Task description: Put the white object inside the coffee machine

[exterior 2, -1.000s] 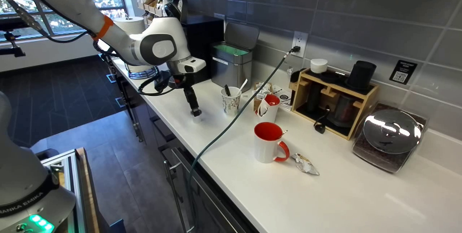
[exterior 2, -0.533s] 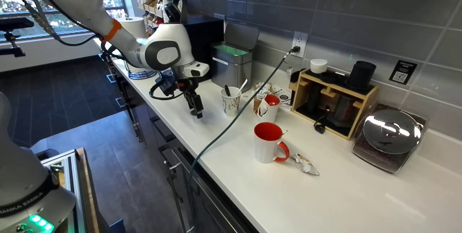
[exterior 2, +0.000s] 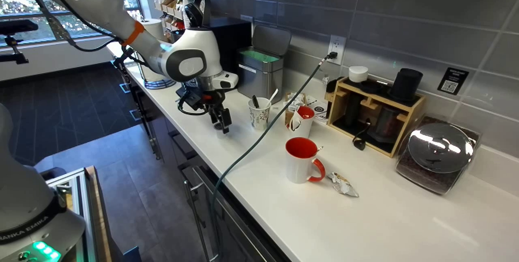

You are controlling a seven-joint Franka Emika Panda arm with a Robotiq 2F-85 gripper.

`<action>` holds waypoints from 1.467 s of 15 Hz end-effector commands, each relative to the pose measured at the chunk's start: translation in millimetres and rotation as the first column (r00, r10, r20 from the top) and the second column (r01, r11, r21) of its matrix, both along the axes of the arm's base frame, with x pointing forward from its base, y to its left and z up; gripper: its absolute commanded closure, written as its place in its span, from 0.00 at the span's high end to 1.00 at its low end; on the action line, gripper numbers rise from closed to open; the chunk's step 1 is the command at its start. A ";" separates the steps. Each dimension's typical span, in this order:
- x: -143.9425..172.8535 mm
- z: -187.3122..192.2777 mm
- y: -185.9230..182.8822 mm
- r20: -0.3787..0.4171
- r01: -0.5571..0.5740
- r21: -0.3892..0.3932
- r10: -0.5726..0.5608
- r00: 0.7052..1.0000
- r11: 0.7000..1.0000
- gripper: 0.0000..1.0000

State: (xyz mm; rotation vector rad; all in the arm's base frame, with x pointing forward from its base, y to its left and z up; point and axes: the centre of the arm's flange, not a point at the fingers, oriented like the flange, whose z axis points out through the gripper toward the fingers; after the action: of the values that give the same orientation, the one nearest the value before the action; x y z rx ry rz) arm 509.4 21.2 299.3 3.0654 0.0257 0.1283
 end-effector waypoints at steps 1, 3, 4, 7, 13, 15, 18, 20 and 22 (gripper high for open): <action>4.3 -3.9 -3.5 -0.006 -0.003 0.042 0.004 1.000 0.999 0.62; 4.6 -4.3 -4.5 -0.002 0.000 0.055 0.000 1.000 0.998 0.51; 4.9 -4.0 -4.9 0.004 0.004 0.059 -0.004 1.000 0.998 0.46; 4.9 0.3 -5.0 0.017 0.010 0.060 -0.011 1.000 0.998 0.31; -25.5 43.8 39.1 0.029 -0.163 0.013 0.162 0.986 0.987 0.29; -35.8 69.5 72.2 0.046 -0.277 -0.025 0.278 0.959 0.960 0.29; -49.2 114.6 125.7 0.043 -0.423 -0.074 0.426 0.904 0.903 0.29; -55.4 146.0 158.8 0.025 -0.520 -0.092 0.524 0.851 0.849 0.29; -60.0 178.0 188.7 0.011 -0.615 -0.092 0.619 0.786 0.783 0.29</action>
State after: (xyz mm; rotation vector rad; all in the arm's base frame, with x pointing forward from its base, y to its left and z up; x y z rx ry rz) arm 452.8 180.1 434.5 2.9025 0.8026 0.2402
